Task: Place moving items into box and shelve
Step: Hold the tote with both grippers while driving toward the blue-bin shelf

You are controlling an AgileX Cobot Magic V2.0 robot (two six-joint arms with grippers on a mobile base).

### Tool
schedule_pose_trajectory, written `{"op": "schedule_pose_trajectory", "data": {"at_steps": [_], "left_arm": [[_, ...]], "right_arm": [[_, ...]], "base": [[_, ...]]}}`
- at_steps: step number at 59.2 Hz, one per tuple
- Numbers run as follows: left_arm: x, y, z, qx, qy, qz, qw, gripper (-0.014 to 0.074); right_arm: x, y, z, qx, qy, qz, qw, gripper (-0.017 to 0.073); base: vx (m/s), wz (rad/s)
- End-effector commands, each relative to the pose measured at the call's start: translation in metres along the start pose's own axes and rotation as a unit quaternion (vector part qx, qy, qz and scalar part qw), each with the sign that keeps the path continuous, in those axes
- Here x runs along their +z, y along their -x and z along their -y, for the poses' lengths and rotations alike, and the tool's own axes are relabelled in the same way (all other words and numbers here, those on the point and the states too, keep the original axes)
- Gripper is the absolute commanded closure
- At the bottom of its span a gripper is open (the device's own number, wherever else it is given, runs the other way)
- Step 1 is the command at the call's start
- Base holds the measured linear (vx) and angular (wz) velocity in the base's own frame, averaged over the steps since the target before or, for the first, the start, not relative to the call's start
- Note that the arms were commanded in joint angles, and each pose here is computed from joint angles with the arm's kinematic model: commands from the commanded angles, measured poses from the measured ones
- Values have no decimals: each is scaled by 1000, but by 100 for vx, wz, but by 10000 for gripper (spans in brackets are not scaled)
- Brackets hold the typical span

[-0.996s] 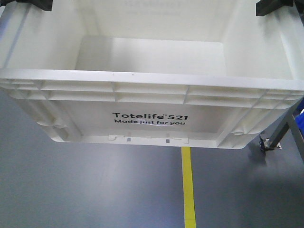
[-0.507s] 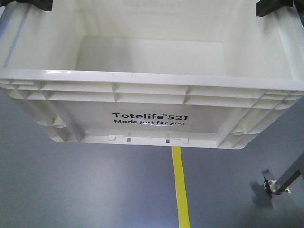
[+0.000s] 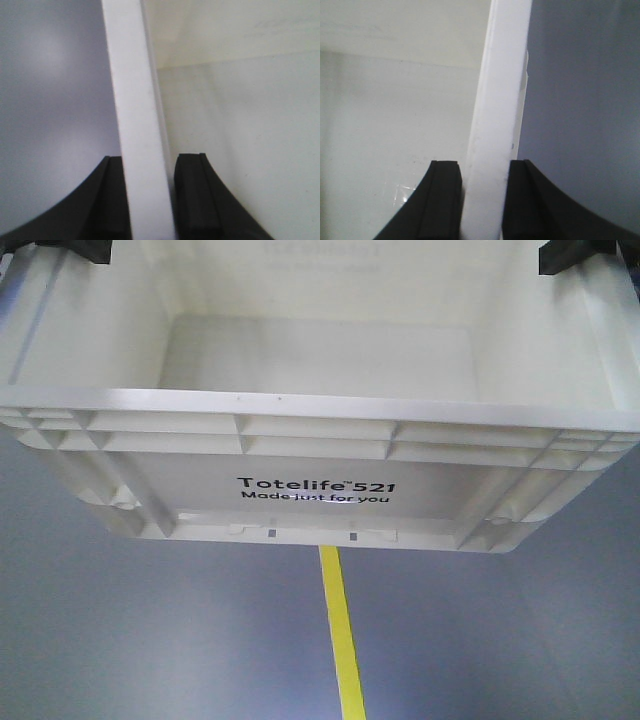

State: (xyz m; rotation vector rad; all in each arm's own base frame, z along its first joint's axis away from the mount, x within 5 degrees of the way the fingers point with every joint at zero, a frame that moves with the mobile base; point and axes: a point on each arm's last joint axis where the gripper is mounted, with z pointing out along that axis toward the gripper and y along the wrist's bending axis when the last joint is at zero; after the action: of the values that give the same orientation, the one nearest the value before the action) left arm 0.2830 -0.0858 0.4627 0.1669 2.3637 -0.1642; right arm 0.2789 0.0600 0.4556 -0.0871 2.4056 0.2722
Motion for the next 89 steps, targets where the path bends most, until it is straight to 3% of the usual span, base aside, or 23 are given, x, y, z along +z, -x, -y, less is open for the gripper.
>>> {"op": "schedule_pose_trajectory", "data": {"at_steps": [1, 39, 89], "left_arm": [[-35, 13, -8, 14, 24, 101, 994, 591], [-35, 13, -9, 14, 24, 101, 995, 591], [-35, 13, -9, 14, 25, 101, 994, 591]], "right_arm": [[-31, 14, 3, -17, -17, 102, 994, 564], [-31, 14, 2, -16, -14, 102, 995, 564], [-31, 14, 2, -16, -14, 102, 995, 564]], "base": [[71, -20], [66, -38], [56, -70]]}}
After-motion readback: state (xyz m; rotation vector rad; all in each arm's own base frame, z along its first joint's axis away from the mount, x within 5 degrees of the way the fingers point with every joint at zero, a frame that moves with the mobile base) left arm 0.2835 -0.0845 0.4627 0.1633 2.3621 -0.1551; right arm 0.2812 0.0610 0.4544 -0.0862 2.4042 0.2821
